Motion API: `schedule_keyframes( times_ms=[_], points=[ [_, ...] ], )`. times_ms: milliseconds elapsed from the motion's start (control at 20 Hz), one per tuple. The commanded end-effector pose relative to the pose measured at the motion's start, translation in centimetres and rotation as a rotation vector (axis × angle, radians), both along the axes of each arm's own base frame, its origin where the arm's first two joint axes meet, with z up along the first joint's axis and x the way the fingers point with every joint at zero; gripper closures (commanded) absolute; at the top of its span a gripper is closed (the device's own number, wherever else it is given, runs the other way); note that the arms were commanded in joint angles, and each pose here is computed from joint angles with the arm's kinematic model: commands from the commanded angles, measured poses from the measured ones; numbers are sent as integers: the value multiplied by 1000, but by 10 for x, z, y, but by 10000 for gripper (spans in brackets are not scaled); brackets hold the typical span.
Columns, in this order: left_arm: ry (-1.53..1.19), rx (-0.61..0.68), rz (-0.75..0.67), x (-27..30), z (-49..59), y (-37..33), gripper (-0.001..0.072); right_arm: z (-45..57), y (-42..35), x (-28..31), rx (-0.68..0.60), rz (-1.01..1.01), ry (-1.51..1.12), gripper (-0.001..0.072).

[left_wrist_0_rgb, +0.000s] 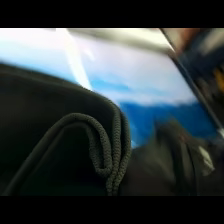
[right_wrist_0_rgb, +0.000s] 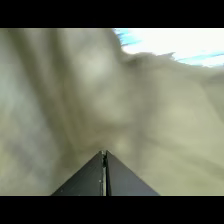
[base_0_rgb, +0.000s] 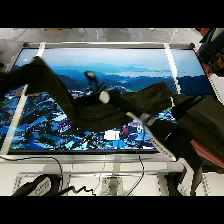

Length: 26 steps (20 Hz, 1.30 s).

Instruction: Fold the clothes and pants, and hang the long-sleeved shirts on hangers.

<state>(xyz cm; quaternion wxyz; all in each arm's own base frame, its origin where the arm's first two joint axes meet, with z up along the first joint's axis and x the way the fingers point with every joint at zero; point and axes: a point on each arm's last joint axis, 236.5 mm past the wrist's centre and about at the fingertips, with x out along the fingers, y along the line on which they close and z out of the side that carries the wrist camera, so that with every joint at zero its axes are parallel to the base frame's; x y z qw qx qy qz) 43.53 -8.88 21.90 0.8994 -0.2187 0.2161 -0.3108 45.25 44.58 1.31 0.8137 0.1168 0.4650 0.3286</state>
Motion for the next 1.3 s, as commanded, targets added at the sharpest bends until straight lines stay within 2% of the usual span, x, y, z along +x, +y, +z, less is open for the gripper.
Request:
schedule_keyframes(
  times_ms=[0, 100, 200, 250, 350, 500, 650, 850, 1050, 1250],
  points=[
    [138, -29, -244, -13, -50, -110, 686, 14, -115, 53, -110, -131, 28, 681],
    [206, -12, -367, -29, -88, -185, 686, 32, -191, 80, -128, -246, 38, 681],
    [229, 21, -377, -34, -121, -235, 685, 47, -264, 94, -143, -353, 63, 681],
    [235, 35, -373, -35, -133, -250, 628, 51, -296, 95, -155, -398, 84, 681],
    [251, 55, -413, -47, -145, -265, -13, 50, -361, 89, -212, -450, 127, 681],
    [258, 132, -451, -51, -149, -238, 1, 33, -441, 68, -330, -461, 203, 681],
    [394, 195, -340, -34, -160, -152, 1, 16, -495, 44, -381, -458, 274, 681],
    [649, 296, -162, -42, -208, -15, 2, -4, -515, 28, -355, -466, 338, 681],
    [810, 224, -46, -77, -264, 44, 2, -19, -485, 23, -291, -379, 352, 680],
    [830, 93, 5, -83, -300, 18, 4, -18, -444, 35, -251, -315, 303, 681]
  ],
)
